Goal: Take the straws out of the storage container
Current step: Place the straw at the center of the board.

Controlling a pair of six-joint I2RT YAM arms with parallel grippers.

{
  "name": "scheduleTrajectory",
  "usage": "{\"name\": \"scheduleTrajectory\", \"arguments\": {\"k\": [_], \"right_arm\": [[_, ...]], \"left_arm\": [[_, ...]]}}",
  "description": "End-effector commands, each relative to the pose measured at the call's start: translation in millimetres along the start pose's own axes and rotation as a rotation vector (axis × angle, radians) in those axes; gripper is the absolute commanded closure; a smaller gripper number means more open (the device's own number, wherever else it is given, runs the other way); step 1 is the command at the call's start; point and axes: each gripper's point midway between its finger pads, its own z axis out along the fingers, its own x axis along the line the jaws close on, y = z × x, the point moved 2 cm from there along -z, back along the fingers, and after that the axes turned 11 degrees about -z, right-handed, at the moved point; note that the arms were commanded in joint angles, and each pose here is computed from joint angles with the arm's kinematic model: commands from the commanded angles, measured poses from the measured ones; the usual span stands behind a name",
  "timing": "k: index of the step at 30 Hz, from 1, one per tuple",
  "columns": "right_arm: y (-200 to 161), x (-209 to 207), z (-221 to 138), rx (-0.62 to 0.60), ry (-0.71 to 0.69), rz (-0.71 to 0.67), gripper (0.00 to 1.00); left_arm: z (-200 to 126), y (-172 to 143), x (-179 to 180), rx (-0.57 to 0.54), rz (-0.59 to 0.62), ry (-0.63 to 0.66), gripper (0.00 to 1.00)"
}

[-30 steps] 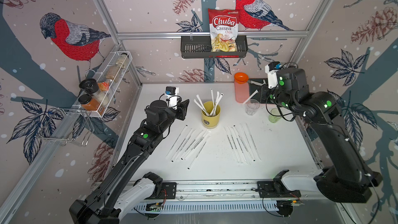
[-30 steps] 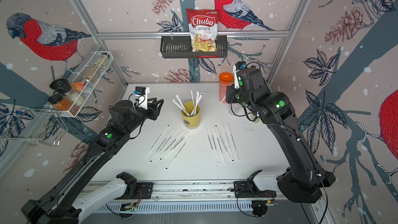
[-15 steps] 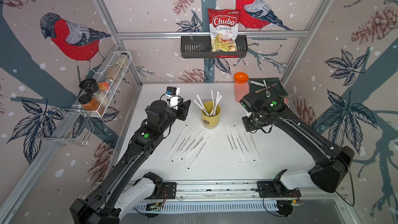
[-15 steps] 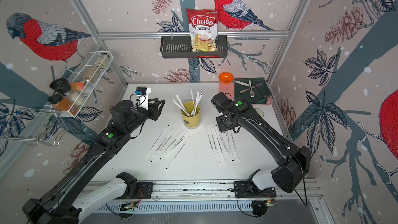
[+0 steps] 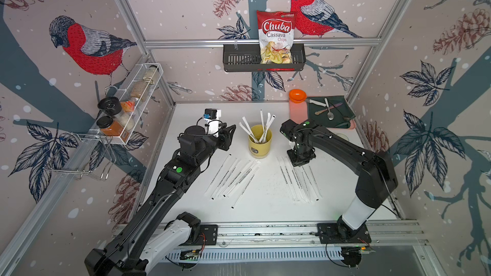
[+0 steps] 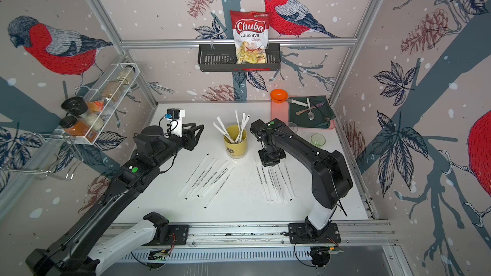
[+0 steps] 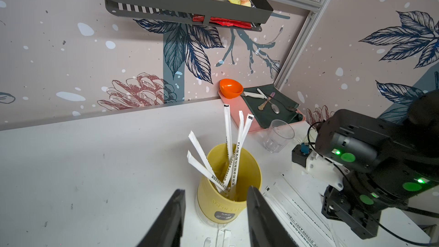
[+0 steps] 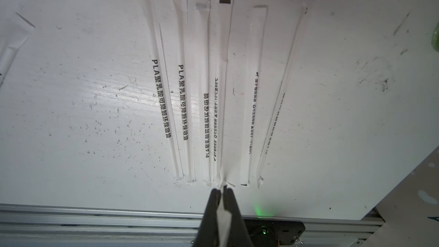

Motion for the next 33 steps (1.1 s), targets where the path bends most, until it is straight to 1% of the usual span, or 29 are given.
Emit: {"name": "scheduleTrajectory", "arguments": {"k": [1,5,9,14,17,18,20,22,25,28,33], "right_arm": [[7.7,-4.8,2.8,0.008,-0.004,0.026,0.84],[10.5,-9.4,10.4,0.020,-0.024,0.037,0.72],[13.4,-14.3,3.7,-0.013,-0.045,0.046,0.70],[20.3,-21.1,-17.0,-0.096,-0.059,0.068,0.70],[28.2,-25.0,-34.0,-0.183,-0.068,0.084,0.71],[33.4,-26.8,-41.6,-0.233,-0.068,0.093,0.71],[44.8,-32.5,-57.4,-0.351,-0.056,0.128,0.73],[56.3,-35.6,-74.0,-0.495,0.001,0.173,0.74],[63.6,-39.4,-94.5,-0.660,0.065,0.213,0.74],[64.7,-40.0,-104.3,-0.735,0.084,0.208,0.74],[61.6,-44.3,-102.4,-0.725,0.061,0.186,0.75]], "left_arm": [[-3.3,12.1,-7.5,-0.048,0.007,-0.034,0.54],[-6.4,14.7,-7.4,-0.058,0.011,-0.030,0.54],[-5.9,13.0,-7.1,-0.051,0.013,-0.030,0.54],[-1.2,9.1,-5.4,-0.043,0.001,-0.030,0.54],[6.9,1.7,-2.4,-0.014,-0.019,-0.026,0.53],[11.1,-3.8,-1.0,0.003,-0.031,-0.027,0.53],[20.0,-15.9,2.4,0.030,-0.066,-0.033,0.53],[30.5,-31.6,1.3,0.058,-0.112,-0.080,0.54],[43.0,-47.2,1.3,0.088,-0.180,-0.117,0.57],[56.2,-55.6,4.9,0.116,-0.215,-0.111,0.59],[78.3,-59.0,24.0,0.137,-0.247,0.008,0.59]]}}
